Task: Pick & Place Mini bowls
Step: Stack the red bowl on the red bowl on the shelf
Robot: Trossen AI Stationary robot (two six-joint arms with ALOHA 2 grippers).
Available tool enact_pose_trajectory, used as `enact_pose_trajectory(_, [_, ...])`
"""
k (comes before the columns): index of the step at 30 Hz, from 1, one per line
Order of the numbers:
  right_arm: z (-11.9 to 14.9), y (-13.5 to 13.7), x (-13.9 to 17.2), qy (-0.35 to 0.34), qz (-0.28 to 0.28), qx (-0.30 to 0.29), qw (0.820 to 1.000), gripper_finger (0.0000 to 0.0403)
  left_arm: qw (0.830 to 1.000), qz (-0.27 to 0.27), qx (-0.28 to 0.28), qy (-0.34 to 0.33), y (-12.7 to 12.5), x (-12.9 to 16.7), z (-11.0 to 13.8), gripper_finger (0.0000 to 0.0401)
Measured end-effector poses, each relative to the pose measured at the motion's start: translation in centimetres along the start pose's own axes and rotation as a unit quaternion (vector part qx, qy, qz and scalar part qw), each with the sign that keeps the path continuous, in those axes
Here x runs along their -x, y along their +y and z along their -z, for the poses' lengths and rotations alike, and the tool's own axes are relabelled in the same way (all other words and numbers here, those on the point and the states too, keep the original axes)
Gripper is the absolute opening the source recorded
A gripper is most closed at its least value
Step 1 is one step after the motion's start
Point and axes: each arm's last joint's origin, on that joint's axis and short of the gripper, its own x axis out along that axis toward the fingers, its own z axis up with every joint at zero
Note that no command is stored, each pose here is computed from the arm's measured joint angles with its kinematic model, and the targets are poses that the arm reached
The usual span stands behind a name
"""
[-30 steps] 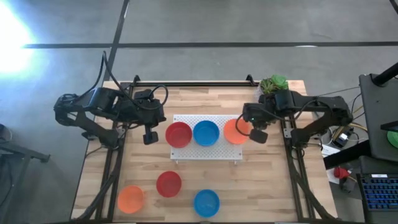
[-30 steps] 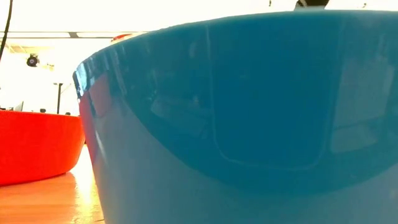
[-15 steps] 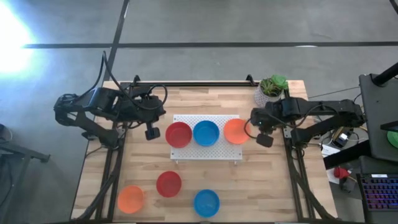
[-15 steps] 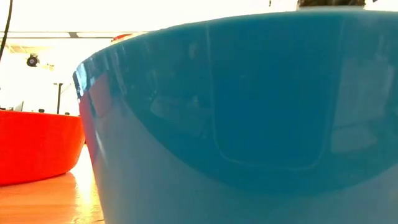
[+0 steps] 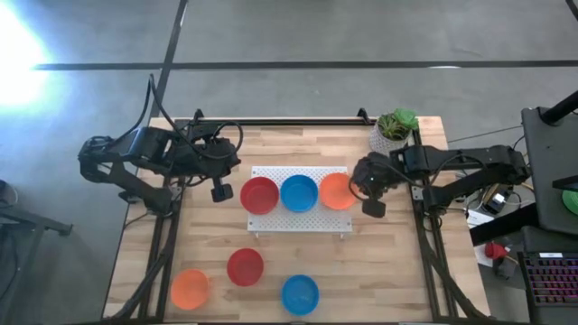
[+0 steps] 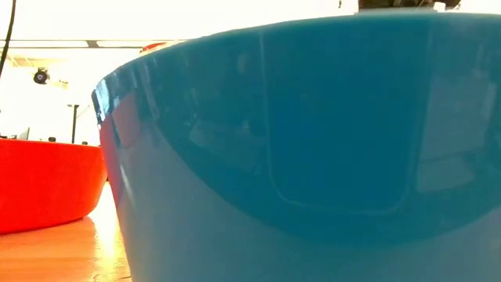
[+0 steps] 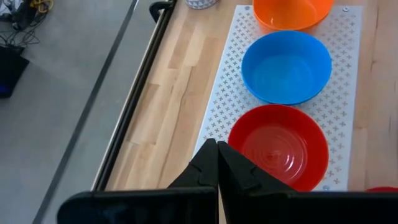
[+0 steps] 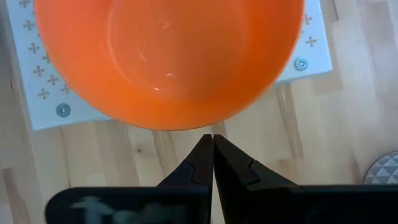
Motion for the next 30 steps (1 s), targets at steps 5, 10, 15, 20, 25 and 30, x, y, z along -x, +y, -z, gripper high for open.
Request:
enact_pose_trajectory(5, [0.2, 0.3, 1.0, 0.01, 0.0, -0.007, 1.0, 0.0008, 1.0, 0.005, 0.012, 0.002, 0.0, 0.0, 0.0, 0.0])
enact_pose_trajectory(10, [0.3, 0.6, 4.0, -0.025, -0.011, -0.02, 0.999, 0.0008, 0.998, 0.045, 0.045, 0.017, -0.3, 0.0, 0.2, 0.0])
enact_pose_trajectory(15, [0.3, 0.8, 8.1, -0.102, -0.035, -0.025, 0.994, 0.0008, 0.992, 0.075, 0.082, 0.053, -0.4, 0.1, 0.7, 0.0])
enact_pose_trajectory(20, [0.9, 0.8, 10.9, -0.158, -0.036, -0.016, 0.987, 0.0008, 0.985, 0.085, 0.119, 0.089, -0.7, -0.1, 1.3, 0.0])
enact_pose_trajectory(25, [1.5, 0.5, 12.0, -0.182, -0.038, -0.008, 0.983, 0.0008, 0.974, 0.113, 0.133, 0.143, -2.2, -1.2, 2.4, 0.0])
enact_pose_trajectory(30, [1.8, 0.4, 12.2, -0.186, -0.037, 0.011, 0.982, 0.0008, 0.96, 0.138, 0.134, 0.204, -4.4, -2.7, 4.1, 0.0])
